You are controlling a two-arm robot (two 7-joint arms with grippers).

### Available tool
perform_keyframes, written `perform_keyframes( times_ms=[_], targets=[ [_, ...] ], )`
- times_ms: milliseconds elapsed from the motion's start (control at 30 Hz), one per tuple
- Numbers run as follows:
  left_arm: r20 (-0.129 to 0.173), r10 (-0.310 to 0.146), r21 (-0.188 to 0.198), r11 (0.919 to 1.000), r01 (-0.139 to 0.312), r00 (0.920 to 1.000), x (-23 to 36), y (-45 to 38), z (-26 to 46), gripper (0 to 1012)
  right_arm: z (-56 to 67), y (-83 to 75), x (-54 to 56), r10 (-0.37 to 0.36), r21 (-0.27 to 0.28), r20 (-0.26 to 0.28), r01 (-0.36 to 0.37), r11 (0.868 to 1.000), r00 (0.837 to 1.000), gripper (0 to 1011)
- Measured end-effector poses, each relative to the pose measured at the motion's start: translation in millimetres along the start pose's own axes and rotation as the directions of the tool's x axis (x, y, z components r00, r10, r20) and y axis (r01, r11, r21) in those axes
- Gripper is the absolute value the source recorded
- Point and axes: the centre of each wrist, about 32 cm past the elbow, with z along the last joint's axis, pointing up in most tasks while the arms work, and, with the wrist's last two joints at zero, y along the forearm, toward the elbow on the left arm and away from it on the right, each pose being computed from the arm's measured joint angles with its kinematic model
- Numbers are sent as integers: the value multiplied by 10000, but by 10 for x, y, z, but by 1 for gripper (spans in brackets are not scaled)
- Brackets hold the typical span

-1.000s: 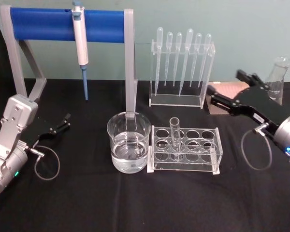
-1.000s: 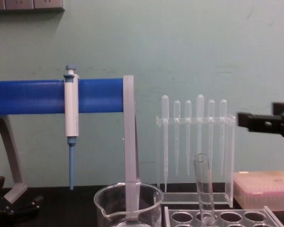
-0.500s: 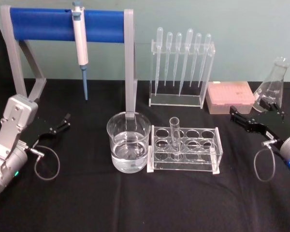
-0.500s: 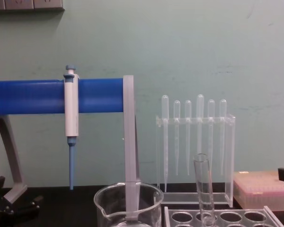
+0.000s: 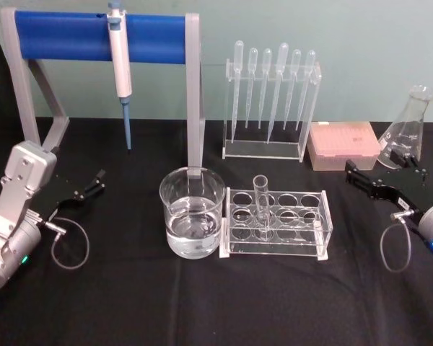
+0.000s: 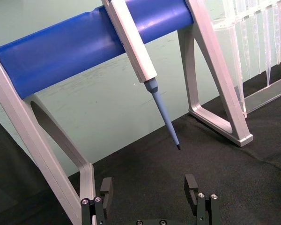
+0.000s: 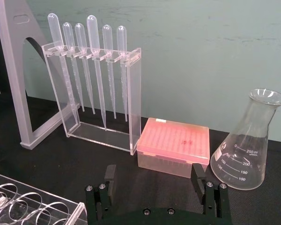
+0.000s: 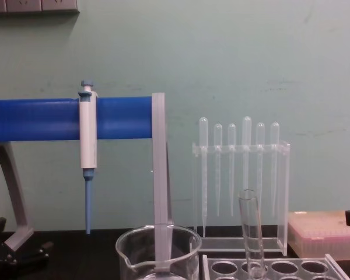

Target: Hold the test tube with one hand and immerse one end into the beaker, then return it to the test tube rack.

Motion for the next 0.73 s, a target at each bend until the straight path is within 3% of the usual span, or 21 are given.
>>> perform_keyframes(
  times_ms=[733],
  targets=[
    [0,0,-1,10000,0,10000,0,0,0,1000,0,0,0,15,2,7,-15,10000,10000,1003]
  ],
)
